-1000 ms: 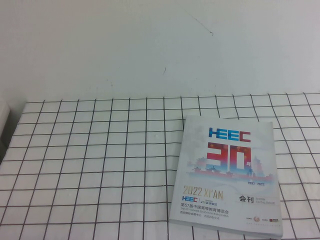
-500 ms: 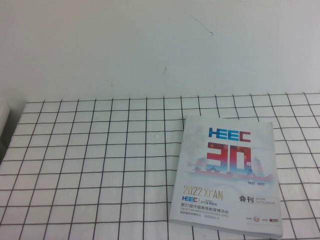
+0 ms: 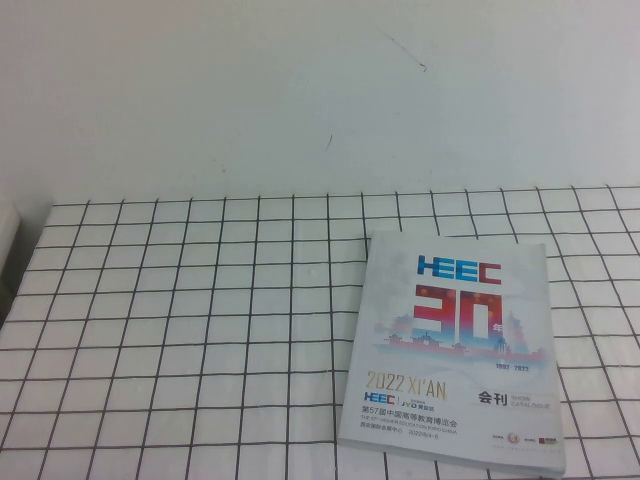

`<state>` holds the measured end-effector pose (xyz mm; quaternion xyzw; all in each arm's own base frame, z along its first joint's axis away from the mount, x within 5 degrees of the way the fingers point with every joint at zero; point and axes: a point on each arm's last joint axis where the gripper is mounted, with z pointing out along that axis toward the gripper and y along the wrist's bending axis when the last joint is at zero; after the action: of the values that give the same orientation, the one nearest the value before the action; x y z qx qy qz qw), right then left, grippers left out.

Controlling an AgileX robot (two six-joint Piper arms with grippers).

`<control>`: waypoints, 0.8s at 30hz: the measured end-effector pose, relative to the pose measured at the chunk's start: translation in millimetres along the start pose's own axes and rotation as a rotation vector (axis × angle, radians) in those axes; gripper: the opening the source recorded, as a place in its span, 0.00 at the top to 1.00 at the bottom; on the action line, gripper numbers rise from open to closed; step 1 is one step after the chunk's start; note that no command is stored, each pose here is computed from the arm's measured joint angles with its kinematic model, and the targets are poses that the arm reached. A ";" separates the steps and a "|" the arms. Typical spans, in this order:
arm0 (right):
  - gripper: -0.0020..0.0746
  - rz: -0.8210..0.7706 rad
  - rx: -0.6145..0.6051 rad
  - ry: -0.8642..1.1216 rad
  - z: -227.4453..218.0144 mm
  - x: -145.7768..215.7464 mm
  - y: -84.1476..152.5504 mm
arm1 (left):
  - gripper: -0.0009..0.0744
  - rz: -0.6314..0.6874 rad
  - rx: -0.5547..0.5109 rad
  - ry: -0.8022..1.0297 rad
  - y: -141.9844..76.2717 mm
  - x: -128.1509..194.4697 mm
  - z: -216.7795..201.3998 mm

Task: Close book
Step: 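Close the open booklet and leave it lying on the table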

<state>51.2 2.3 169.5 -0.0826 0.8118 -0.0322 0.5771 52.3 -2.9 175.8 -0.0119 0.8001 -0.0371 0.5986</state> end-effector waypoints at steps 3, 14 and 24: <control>0.98 0.000 0.000 0.000 0.0 0.0 0.0 | 0.99 0.000 0.000 0.000 0.0 0.0 0.0; 0.98 0.101 0.000 0.000 0.0 0.0 0.0 | 0.99 0.000 0.000 0.000 0.0 0.0 0.0; 0.98 0.045 0.006 0.003 0.0 0.2 -0.3 | 0.99 0.000 0.000 0.000 0.0 0.0 0.0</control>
<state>51.2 1.9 169.3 -0.0626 0.8141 -0.0218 0.5769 52.3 -2.9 175.8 -0.0119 0.8001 -0.0371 0.5986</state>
